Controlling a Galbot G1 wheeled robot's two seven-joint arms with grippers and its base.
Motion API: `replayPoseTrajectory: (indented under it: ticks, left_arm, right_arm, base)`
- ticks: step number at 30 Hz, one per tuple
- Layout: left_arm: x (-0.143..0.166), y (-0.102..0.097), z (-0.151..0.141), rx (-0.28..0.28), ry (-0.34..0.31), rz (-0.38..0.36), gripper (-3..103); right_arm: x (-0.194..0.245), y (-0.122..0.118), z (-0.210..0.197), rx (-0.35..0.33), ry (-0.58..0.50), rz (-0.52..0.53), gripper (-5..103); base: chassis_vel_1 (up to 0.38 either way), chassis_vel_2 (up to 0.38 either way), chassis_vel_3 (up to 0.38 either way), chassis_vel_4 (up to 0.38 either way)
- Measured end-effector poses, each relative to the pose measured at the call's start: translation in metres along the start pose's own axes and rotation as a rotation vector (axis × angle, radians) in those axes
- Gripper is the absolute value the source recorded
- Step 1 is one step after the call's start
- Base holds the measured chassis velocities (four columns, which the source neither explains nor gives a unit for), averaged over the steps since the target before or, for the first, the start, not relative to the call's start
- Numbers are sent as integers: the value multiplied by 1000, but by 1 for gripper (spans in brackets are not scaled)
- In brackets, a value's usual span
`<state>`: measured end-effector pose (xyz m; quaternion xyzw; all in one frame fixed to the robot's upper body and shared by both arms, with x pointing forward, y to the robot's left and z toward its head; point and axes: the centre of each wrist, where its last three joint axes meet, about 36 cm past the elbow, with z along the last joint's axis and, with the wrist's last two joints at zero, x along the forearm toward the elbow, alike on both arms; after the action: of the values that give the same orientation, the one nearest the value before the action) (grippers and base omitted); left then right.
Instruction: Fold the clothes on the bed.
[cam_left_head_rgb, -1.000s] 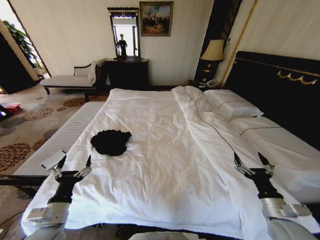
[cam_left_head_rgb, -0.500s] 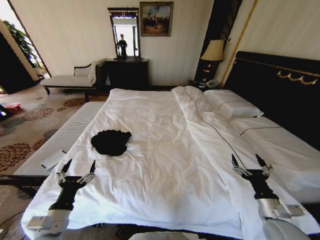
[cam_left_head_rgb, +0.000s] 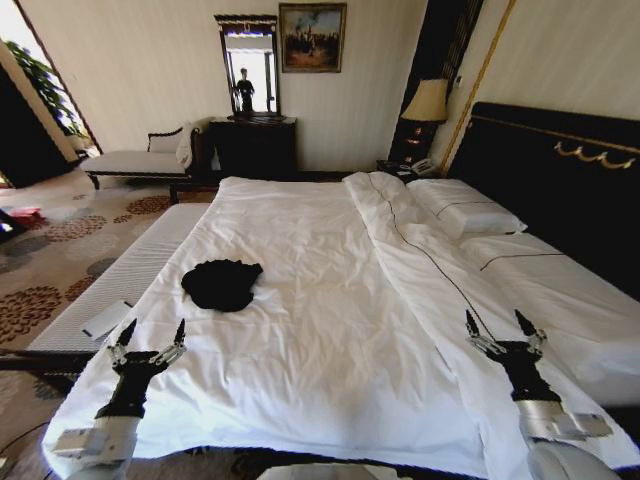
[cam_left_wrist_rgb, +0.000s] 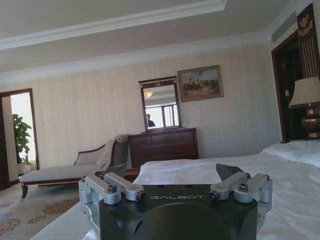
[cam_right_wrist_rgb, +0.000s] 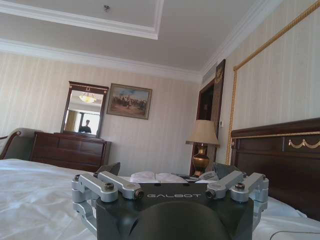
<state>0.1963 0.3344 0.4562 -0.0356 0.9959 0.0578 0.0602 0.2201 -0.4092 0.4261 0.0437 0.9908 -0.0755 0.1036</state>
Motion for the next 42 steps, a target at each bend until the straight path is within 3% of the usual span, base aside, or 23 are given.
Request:
replayPoseTrajectory:
  ticks: [13,42]
  left_arm:
    - [1,1,4,-3,6,-10,100]
    - [1,4,8,-15,12,-36,100]
  right_arm:
    - [0,1,3,-6,8,6,100]
    - [2,8,10,-25,5,-5,100]
  base:
    - [164,174,-158,-182]
    - [332,331,-332,-332]
